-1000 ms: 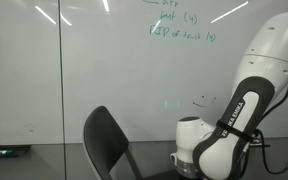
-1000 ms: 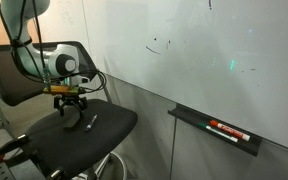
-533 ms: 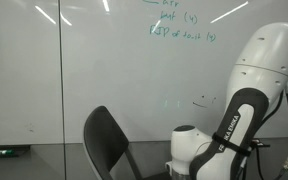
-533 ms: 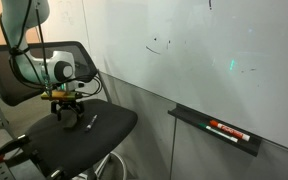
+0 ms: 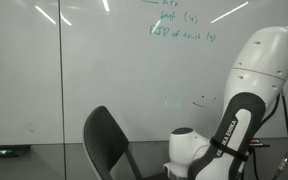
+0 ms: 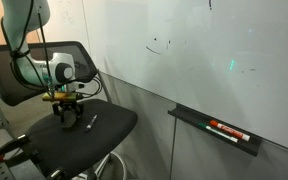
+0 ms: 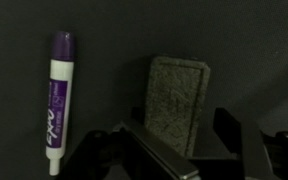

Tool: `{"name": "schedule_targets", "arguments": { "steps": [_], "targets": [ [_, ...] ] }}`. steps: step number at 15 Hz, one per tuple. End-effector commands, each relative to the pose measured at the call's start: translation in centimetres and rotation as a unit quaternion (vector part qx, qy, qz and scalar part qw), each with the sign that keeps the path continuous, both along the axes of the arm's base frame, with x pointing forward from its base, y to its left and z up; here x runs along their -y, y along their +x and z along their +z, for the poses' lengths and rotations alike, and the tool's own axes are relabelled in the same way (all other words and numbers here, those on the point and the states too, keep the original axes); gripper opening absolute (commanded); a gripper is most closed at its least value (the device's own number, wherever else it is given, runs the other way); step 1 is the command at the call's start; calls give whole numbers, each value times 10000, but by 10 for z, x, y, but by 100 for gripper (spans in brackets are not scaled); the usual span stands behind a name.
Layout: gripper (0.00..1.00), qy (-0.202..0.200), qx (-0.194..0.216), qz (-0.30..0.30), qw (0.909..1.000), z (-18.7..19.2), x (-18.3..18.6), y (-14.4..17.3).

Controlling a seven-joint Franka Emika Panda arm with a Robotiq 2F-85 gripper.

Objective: Pick up the black eraser and erase all the black writing from the whiteboard

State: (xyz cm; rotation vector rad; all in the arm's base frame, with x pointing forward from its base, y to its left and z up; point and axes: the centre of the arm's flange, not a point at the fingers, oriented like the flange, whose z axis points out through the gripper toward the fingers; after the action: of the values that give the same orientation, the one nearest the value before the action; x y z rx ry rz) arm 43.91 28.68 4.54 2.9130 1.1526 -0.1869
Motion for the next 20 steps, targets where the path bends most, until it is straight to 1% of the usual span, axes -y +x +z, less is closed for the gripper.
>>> {"name": "schedule_targets", "arguments": {
  "steps": [1,3,5,7,9,10,11,12,14,16,17,20],
  "targets": [
    [46,-56,218,88,9997,-8,-1,3],
    [31,-100,259,117,9995,-10,3,4],
    [31,-127,225,105,9996,-9,4,4],
    [31,-144,15,85,9999,3,5,5],
    [31,-228,-217,122,9994,27,11,10],
    [31,-335,-291,84,9990,46,19,14],
    [31,-418,-355,40,9985,61,26,19],
    [31,-551,-332,-48,9979,85,38,24],
    [31,-841,-130,-322,9958,119,59,33],
    [31,-1042,185,-649,9923,161,83,42],
    [31,-1160,401,-838,9889,183,97,46],
    [31,-1160,1091,-1429,9768,244,136,45]
  ]
}}
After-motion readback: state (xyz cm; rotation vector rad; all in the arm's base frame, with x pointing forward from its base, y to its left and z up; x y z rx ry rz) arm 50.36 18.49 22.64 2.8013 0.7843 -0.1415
